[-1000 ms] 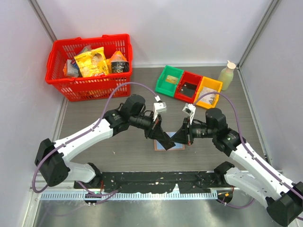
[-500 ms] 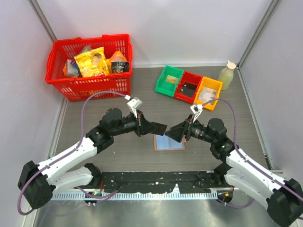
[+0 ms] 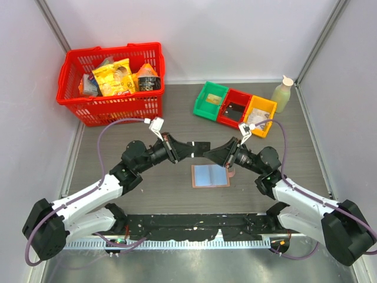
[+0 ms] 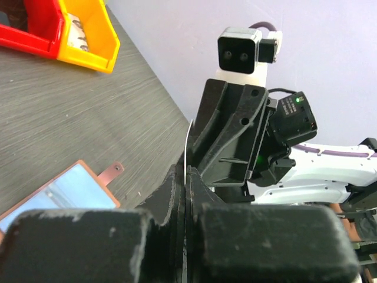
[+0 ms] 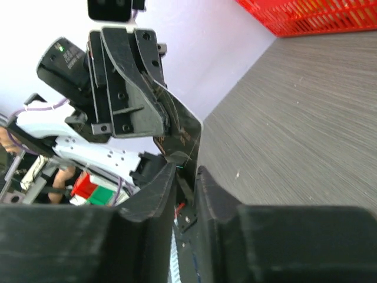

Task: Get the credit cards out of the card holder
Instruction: Remove the credit card from the card holder, then place the credit card in the storage box.

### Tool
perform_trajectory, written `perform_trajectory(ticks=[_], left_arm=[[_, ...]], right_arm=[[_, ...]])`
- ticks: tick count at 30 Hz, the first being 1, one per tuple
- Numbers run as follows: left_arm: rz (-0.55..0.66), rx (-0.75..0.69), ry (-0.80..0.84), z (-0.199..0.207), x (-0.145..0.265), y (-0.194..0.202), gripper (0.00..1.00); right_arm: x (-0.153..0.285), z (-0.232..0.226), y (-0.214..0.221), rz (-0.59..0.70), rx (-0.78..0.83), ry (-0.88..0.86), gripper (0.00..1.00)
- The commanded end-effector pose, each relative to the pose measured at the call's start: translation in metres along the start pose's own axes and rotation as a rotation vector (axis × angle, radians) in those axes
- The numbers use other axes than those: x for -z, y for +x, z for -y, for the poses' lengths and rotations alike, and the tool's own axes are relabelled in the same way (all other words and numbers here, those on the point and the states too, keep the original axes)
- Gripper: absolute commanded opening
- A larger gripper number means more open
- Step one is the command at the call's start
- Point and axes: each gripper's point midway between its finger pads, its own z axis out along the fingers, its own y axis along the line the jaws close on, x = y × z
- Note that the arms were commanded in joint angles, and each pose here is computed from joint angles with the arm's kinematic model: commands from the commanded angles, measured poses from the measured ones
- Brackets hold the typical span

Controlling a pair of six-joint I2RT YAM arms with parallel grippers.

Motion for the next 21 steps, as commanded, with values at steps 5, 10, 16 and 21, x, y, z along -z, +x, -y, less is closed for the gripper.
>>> perform_trajectory(ticks=[5, 10, 16, 21], left_arm=[[0.088, 0.01, -0.113, -0.014, 0.003, -0.024, 0.24], [0.123, -0.066, -0.464, -0.062, 0.044, -0.055, 0.87], [0.133, -0.202, -0.812, -0.087, 0.119, -0.095, 1.0], [0.051, -0.246, -1.056, -0.12, 0.169, -0.096, 1.0]], right_arm=[[-0.004, -0.008, -0.027, 0.08, 0.062, 0.0, 0.01], [0.007, 0.047, -0.053, 0.1, 0.099, 0.296, 0.01], [0.039, 0.116, -0.108, 0.152, 0.158, 0.711, 0.01], [0.068, 0.187, -0.15, 0.147, 0.133, 1.045, 0.01]])
